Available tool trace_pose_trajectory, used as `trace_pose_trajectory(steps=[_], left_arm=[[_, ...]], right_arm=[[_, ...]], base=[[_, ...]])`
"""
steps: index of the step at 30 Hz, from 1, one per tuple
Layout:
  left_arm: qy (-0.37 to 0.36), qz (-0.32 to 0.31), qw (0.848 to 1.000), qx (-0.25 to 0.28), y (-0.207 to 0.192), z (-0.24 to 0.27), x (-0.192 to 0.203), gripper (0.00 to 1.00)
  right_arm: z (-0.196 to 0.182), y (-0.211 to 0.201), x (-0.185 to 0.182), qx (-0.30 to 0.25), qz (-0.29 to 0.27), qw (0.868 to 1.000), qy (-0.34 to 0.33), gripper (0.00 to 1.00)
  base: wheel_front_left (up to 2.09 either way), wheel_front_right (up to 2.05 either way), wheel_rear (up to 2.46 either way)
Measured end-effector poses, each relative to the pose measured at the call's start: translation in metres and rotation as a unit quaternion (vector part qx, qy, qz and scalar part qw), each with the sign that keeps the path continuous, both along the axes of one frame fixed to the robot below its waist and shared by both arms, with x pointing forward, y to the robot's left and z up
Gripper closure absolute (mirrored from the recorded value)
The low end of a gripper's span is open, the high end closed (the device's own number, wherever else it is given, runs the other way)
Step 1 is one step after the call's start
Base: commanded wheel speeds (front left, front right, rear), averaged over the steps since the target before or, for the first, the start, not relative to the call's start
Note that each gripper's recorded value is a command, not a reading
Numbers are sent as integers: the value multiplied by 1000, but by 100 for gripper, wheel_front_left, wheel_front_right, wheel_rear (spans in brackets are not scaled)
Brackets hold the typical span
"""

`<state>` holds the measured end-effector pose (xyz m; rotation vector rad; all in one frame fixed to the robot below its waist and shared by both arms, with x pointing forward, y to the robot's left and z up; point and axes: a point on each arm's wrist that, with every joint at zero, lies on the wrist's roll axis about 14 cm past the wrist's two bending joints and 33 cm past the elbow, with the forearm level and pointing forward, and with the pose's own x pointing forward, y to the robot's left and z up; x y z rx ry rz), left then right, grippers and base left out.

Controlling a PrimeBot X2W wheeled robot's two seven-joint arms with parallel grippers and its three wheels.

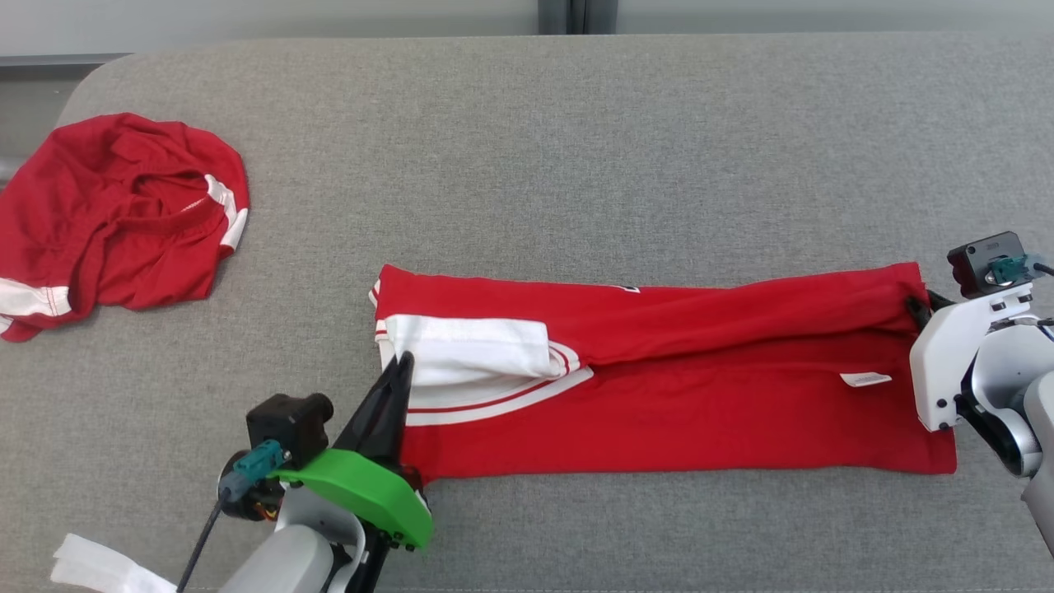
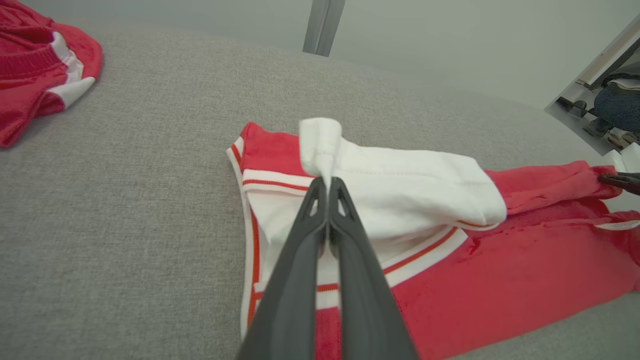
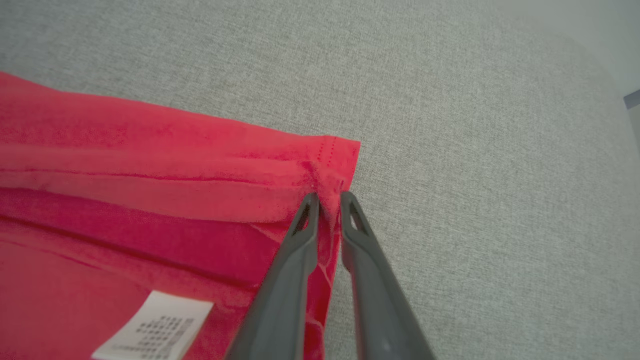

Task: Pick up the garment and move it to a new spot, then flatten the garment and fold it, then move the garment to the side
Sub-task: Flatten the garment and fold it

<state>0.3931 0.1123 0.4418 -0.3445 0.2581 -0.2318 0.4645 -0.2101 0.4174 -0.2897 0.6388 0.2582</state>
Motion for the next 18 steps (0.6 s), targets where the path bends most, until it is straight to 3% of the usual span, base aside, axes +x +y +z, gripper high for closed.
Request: trace_pose_trajectory(steps=[1, 10, 18], left_arm=[[5, -3, 1000, 1, -1, -3, -3, 0], [-9, 19, 999, 26, 16, -7, -12, 0], [-106, 69, 991, 41, 44, 42, -2, 0]], right_arm=[[0, -2, -2, 1, -4, 1000, 1, 0], [15, -3, -13, 75, -58, 995, -21, 0], [38, 1, -19, 201, -141, 968, -58, 0]], base=[[0, 0, 0], [0, 0, 0], [0, 0, 0]])
